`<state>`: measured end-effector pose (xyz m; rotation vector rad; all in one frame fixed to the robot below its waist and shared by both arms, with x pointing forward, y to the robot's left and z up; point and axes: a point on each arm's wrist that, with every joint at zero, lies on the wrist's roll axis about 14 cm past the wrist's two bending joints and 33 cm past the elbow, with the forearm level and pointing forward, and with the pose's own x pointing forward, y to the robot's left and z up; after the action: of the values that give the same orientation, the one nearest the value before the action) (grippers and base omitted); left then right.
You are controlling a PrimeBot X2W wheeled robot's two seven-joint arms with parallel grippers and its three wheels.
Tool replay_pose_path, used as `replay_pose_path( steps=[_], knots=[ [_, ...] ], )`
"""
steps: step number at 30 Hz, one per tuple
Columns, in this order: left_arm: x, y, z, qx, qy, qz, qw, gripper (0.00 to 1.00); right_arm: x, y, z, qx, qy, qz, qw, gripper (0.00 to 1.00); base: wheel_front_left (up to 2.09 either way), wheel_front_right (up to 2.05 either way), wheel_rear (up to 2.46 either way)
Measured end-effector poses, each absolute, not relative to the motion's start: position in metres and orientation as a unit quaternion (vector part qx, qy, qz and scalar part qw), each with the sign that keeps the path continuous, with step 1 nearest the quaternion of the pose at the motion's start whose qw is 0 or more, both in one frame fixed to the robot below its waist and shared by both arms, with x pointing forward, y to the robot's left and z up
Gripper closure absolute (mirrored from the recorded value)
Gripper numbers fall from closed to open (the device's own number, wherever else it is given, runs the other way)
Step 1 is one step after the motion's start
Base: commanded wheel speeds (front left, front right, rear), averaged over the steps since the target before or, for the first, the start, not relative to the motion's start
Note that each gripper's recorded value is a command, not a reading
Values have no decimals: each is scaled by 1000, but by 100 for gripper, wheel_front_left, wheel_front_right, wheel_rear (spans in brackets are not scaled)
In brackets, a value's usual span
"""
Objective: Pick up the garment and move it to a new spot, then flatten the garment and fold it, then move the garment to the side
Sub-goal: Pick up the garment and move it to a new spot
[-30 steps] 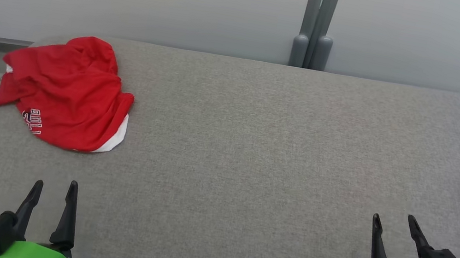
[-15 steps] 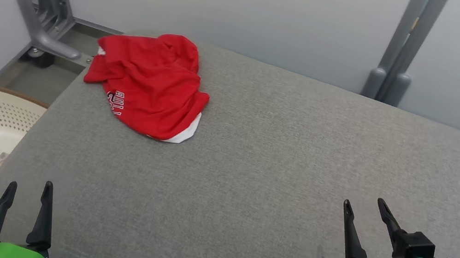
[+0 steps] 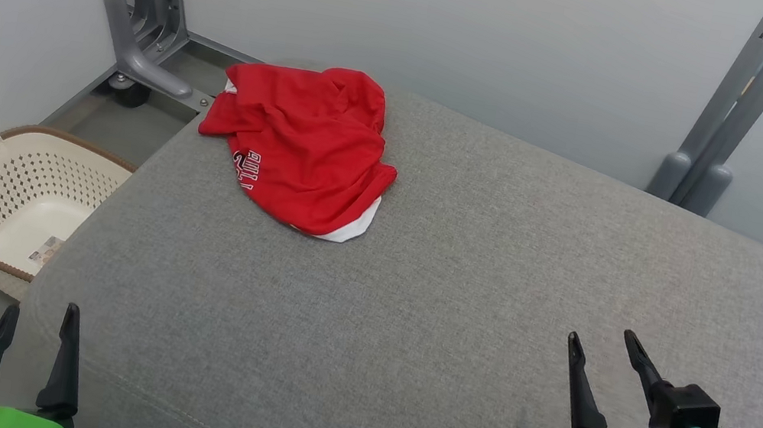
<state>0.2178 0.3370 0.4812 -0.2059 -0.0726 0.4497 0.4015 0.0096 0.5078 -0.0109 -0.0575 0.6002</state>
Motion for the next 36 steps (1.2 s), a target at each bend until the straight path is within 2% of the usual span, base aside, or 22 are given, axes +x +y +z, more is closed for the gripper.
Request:
replay_pose_path(
  steps=[4, 8, 15, 18, 23, 29, 36],
  knots=[
    [236, 329, 482, -99, -29, 203, 974, 0, 410, 1, 506, -10, -30, 282, 959, 0, 0, 0, 0],
    [273, 322, 491, -99, -29, 176, 979, 0, 432, -3, 516, -19, -51, 273, 961, 0, 0, 0, 0],
    [382, 303, 517, -93, -22, 106, 990, 0, 489, -10, 532, -51, -96, 266, 958, 0, 0, 0, 0],
    [428, 293, 512, -81, 9, 74, 994, 0, 513, -14, 530, -58, -102, 263, 958, 0, 0, 0, 0],
    [482, 292, 480, -58, 71, 51, 994, 0, 535, -24, 498, -59, -78, 257, 961, 0, 0, 0, 0],
    [522, 280, 423, -31, 168, 23, 985, 0, 545, -56, 451, -62, -32, 227, 971, 0, 0, 0, 0],
    [541, 252, 360, -25, 272, -9, 962, 0, 541, -94, 425, -73, -1, 188, 979, 0, 0, 0, 0]
  ],
)
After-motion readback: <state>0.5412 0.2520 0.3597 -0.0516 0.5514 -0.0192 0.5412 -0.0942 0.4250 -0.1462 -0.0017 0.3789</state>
